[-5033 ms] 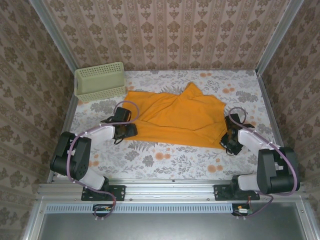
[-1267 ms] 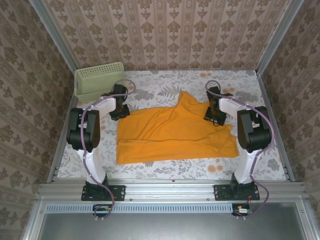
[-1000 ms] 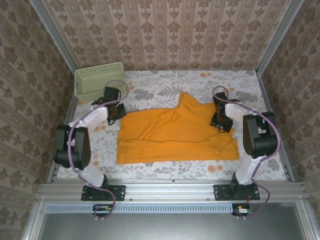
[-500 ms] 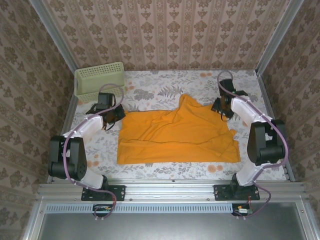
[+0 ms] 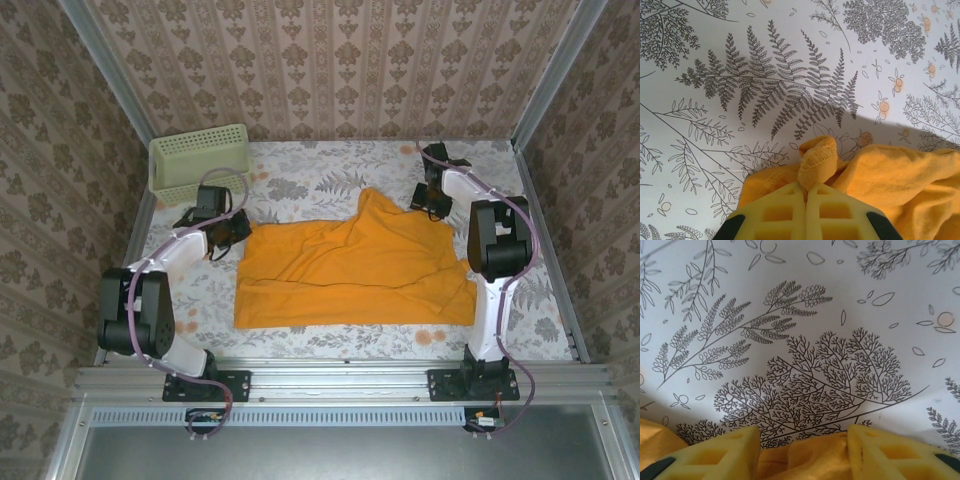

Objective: Fold the inside-out t-shirt

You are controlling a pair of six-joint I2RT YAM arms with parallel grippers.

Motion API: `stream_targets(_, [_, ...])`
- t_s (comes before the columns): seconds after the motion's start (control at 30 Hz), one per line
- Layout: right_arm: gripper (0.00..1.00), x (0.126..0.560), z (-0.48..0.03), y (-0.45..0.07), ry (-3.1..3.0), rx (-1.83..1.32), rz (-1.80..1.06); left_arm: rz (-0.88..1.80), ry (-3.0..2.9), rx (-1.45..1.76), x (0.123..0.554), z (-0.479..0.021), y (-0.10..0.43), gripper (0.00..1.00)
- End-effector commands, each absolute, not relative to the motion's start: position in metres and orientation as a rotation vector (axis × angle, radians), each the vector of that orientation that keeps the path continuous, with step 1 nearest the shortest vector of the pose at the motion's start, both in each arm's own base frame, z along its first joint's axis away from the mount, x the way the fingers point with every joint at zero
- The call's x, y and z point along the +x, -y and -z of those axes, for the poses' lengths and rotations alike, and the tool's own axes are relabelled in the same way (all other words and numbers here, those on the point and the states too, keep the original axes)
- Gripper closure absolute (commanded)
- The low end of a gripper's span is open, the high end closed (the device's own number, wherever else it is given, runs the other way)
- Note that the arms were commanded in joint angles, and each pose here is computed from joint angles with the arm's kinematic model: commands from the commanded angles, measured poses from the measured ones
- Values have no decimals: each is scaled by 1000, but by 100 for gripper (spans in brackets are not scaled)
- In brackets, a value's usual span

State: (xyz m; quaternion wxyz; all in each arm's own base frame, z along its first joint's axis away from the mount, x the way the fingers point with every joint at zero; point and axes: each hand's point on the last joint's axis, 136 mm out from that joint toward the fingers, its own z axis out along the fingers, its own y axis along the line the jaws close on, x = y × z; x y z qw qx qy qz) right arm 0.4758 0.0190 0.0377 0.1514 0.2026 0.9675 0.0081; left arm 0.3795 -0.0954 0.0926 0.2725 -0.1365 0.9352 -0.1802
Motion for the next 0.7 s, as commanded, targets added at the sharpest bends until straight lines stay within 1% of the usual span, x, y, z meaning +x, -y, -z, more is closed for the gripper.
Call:
stream_targets(0.0, [66,481,-50,-22,-2780,538,-55,500,-2502,-363,388,-96,95,100])
stream_targets(0.1, [88,481,-62,-12,-2755,533,11,507,-2476,-371,391,-104,91,100])
stream_targets(0.2, [100,474,-87,0,-2694,535,81,563,-2425,-414,392,-114,84,100])
stream_targets(0.33, [100,448,-116,8,-2619,559,105,575,-2395,-425,385,-123,79,100])
stream_targets(0.43, [100,410,-117,6,-2616,587,105,564,-2420,-455,367,-117,76,100])
stream_targets(0.57, [100,334,-87,2,-2700,627,154,493,-2484,-546,327,-90,62,100])
stream_targets(0.67, [99,277,-59,-3,-2758,698,132,470,-2543,-585,298,-68,58,100])
